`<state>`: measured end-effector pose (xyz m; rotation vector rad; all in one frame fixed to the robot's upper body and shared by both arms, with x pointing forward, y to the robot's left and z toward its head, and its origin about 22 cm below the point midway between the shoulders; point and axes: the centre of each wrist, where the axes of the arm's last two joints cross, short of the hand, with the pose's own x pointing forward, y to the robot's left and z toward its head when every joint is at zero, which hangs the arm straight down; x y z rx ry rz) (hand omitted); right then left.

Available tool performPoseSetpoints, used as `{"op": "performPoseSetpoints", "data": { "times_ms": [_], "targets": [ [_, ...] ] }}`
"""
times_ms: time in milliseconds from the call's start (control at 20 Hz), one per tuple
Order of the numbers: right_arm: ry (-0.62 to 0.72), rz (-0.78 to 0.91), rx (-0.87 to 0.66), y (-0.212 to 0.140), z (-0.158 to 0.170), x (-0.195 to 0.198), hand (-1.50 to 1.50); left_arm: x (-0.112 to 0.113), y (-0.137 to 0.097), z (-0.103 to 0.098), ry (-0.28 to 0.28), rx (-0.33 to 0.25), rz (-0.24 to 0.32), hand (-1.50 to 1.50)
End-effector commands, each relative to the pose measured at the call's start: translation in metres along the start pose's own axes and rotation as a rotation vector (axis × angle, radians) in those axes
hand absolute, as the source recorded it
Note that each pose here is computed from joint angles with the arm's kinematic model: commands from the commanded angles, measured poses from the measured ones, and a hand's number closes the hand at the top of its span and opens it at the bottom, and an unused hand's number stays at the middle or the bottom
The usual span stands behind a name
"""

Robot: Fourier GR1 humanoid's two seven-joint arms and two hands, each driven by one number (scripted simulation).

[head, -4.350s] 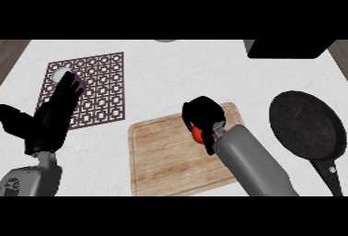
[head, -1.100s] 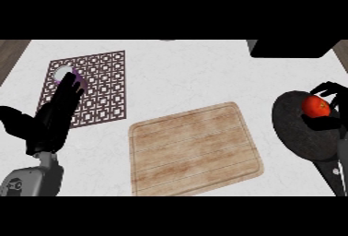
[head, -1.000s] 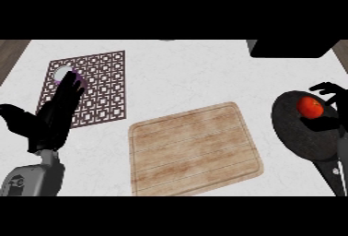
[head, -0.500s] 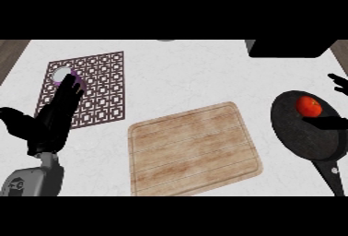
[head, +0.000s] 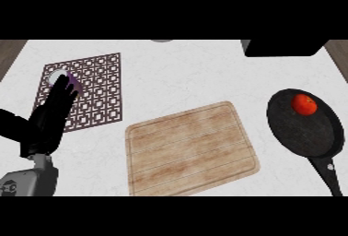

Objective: Pick the tomato from the cutting board and place it in the pan

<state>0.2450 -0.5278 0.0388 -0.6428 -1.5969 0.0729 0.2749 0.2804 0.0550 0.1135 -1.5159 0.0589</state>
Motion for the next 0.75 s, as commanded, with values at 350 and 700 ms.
{"op": "performPoseSetpoints", "data": {
  "times_ms": [350, 700],
  "targets": [
    [-0.059, -0.176, 0.068, -0.087, 0.101, -0.04, -1.5, 0.016, -0.003, 0.006, 0.003, -0.016, 0.012, 0.0],
    [-0.049, -0.138, 0.074, -0.115, 0.092, -0.016, -1.5, 0.011, 0.001, -0.003, -0.006, -0.008, 0.017, 0.0]
  ]
}}
